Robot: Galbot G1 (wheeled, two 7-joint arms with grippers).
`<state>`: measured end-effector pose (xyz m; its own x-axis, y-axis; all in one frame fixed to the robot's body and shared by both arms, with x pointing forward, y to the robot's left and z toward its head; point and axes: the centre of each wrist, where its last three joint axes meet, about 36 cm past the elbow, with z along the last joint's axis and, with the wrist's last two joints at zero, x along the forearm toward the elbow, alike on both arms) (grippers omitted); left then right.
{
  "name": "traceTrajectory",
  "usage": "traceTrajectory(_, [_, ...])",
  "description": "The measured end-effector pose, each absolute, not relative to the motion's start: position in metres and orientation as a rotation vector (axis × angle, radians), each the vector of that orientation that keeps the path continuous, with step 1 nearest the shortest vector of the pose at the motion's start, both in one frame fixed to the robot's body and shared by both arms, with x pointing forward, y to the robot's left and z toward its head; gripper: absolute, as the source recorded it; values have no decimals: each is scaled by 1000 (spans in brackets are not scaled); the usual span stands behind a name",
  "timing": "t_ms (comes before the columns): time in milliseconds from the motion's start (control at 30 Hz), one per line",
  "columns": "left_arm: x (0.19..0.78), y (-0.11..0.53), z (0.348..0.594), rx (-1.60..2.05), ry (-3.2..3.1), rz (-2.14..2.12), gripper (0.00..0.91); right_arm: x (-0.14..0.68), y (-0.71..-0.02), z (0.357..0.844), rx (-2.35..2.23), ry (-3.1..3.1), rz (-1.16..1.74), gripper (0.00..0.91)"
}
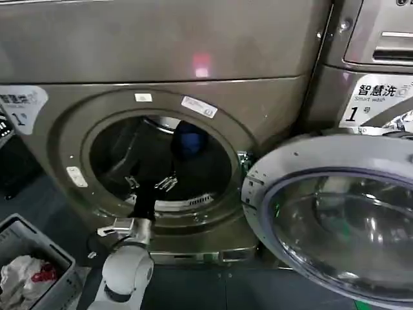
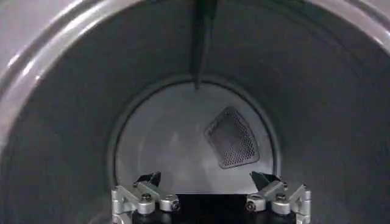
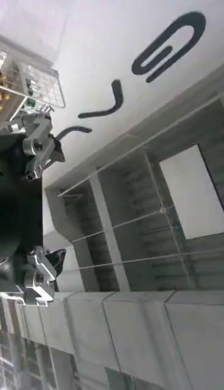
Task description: Grasp the clothes from the dryer.
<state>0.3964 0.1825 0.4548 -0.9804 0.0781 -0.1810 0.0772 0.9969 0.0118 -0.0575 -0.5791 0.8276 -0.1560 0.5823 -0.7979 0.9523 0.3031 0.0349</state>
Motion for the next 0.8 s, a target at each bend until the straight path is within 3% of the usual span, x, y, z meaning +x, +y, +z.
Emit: traceTrajectory(800, [404, 181, 454, 128, 2949, 15, 907, -61, -578, 831, 1388, 1833, -646, 907])
